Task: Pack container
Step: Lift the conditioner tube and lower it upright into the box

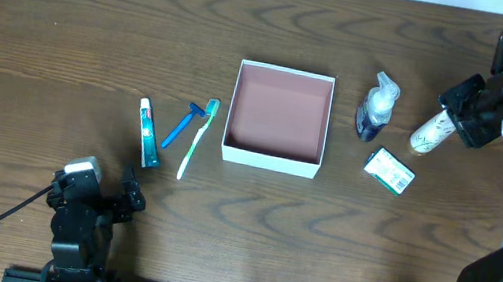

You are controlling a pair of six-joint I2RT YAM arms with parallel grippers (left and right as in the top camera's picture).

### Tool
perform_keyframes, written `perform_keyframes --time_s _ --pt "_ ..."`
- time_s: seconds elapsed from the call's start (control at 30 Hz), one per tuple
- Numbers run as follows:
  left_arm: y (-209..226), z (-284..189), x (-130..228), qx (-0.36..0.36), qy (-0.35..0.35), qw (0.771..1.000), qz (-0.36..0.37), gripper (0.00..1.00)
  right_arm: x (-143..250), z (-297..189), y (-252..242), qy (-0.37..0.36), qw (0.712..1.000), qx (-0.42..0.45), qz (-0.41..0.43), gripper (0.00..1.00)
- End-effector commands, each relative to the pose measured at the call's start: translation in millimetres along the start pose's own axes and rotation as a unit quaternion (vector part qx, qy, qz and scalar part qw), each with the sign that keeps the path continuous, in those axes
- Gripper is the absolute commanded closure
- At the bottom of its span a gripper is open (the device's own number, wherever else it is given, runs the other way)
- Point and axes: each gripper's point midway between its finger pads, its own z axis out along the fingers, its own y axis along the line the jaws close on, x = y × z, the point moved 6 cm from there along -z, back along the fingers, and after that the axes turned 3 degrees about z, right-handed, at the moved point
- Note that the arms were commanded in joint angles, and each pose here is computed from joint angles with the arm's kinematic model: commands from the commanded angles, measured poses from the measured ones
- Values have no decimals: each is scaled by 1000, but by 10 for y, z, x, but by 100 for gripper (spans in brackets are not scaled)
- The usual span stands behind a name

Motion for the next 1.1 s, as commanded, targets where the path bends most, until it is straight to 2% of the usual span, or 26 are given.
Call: perform_keyframes --time_s 0.0,0.1,0.23,0.43,0.5,0.67,0.9,1.07 --pt "10 27 56 -3 5 1000 6 2 -33 -84 21 -21 1000 -3 0 55" --pt "10 27 56 -3 5 1000 6 2 -46 -113 11 -26 1000 -4 -5 60" --pt "10 27 56 -3 5 1000 6 2 -49 -157 8 -30 999 -7 -22 60" --pt "10 27 56 -3 5 1000 6 2 -37 -170 -2 -29 999 -5 -25 81" --pt "10 27 56 -3 5 1000 6 2 -36 -170 0 -28 999 -6 -25 84" --pt "10 27 56 -3 5 1000 6 2 -37 -195 0 -31 999 -8 -36 99" --pt "10 27 56 -3 5 1000 6 2 -78 -448 47 -57 992 -29 -112 99" --pt "10 27 56 -3 5 1000 6 2 -43 -920 63 -81 985 -51 -145 99"
